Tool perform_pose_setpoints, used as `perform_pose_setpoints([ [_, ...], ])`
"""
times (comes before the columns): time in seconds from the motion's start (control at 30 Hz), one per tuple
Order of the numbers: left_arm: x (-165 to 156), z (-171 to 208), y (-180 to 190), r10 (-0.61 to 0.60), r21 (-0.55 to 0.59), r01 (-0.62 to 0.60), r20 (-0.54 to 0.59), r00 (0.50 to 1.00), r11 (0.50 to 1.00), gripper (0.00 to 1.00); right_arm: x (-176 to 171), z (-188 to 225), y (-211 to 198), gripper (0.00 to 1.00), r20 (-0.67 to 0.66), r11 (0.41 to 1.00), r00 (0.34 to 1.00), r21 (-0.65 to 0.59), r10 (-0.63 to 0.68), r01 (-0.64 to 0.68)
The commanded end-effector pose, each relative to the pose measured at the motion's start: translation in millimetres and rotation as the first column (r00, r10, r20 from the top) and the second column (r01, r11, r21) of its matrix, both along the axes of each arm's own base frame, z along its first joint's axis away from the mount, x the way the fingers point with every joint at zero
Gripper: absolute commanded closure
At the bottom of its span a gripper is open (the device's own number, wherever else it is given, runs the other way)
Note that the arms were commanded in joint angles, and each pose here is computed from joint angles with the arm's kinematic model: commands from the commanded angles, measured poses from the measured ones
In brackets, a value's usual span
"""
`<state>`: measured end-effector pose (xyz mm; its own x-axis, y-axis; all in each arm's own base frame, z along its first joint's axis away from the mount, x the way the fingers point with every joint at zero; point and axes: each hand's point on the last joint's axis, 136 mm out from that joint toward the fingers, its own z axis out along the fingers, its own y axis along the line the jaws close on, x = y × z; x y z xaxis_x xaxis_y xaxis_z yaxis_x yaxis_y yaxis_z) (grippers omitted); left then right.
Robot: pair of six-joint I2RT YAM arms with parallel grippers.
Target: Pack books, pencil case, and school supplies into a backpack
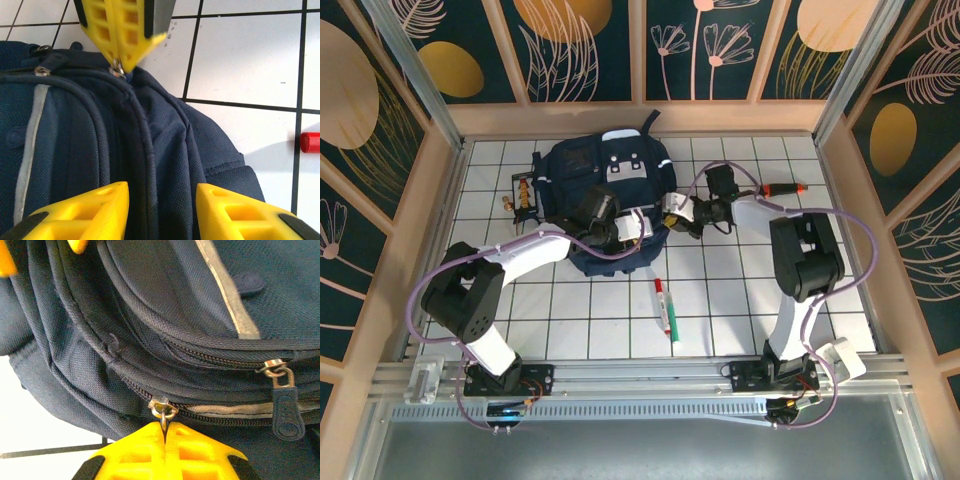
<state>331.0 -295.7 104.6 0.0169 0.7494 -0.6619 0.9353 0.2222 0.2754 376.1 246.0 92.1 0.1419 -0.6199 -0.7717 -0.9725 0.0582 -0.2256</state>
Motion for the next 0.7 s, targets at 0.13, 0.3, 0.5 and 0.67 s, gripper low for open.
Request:
perform_pose_setpoints([
  [0.13, 27.9, 7.0, -0.5, 0.086, -0.001, -0.086, 0.067, 0.994, 0.996, 0.55, -0.3, 77.1, -4.3, 1.00, 0.110, 0.989, 0.993, 0.149, -0.039, 0.022],
  [0.3, 38.7, 3.7, -2.4, 0.112, -0.005, -0.112, 0.090, 0.990, 0.994, 0.56, -11.0, 92.5, -7.6, 1.00, 0.115, 0.987, 0.992, 0.158, -0.043, 0.024],
  [0.5, 18.4, 15.7, -11.6, 0.007, -0.056, -0.003, 0.072, 0.997, 0.998, 0.55, 2.5, 51.3, -20.7, 0.61, -0.031, 0.980, 0.988, 0.127, -0.152, 0.155],
  [0.67, 13.1, 3.0, -5.1, 0.009, -0.025, -0.008, 0.059, 0.998, 1.000, 0.54, 3.7, -4.0, -22.4, 0.50, -0.184, 0.982, 0.966, 0.005, -0.183, 0.188],
])
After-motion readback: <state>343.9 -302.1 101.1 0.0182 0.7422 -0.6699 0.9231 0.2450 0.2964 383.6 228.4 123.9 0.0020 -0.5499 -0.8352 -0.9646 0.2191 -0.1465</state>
